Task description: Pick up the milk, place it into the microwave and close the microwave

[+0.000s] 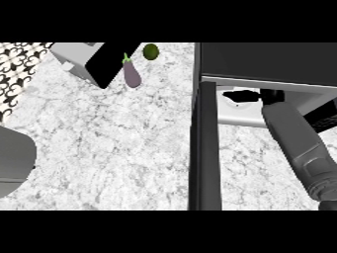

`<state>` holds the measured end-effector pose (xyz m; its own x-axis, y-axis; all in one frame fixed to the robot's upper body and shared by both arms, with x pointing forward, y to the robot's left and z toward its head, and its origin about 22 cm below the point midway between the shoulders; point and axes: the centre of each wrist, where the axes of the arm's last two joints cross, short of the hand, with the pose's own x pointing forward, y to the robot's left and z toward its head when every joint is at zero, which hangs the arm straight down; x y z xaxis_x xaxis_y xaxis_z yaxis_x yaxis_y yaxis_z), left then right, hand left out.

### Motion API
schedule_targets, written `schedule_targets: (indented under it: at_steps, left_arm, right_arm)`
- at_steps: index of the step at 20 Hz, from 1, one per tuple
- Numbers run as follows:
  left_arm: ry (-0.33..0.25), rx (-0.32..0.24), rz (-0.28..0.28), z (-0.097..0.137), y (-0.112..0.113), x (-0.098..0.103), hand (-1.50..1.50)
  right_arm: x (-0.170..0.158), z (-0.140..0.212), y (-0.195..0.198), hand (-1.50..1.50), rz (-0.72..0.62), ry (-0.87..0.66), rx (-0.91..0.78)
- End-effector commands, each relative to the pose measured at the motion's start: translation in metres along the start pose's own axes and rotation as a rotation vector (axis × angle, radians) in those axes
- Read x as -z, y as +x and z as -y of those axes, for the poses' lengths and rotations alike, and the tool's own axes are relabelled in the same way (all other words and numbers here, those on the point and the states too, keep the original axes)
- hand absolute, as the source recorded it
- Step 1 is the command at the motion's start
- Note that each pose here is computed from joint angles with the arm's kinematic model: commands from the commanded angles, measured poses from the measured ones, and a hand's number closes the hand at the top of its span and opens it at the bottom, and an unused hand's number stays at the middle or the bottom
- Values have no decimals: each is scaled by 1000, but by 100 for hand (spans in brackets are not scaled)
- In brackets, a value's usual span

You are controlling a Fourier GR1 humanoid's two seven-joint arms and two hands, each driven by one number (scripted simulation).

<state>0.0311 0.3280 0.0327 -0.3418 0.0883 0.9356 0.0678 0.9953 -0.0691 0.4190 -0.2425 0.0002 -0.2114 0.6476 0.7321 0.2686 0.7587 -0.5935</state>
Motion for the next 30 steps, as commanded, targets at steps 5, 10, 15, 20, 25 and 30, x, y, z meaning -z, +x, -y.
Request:
schedule_targets:
  at_steps: [5,10,15,20,25,30]
  left_arm:
    - [-48,-56,-13,18,-8,-5,-150]
    - [-71,-51,-29,35,-5,5,-150]
    - [-117,-66,-8,60,-6,18,-150]
    - [-135,-29,-15,70,5,21,-150]
    - [-195,-54,-13,97,-6,43,-150]
    - [-229,-61,-49,106,-10,57,-150]
  right_arm:
    - [-1,6,-6,-150,30,58,165]
    - [-39,-21,-22,-150,56,57,291]
    - [-38,-15,-25,-150,43,111,357]
    - [-64,-3,-51,-150,35,147,426]
    - [-98,-25,-55,-150,58,181,489]
    - [-123,-18,-65,-150,23,207,514]
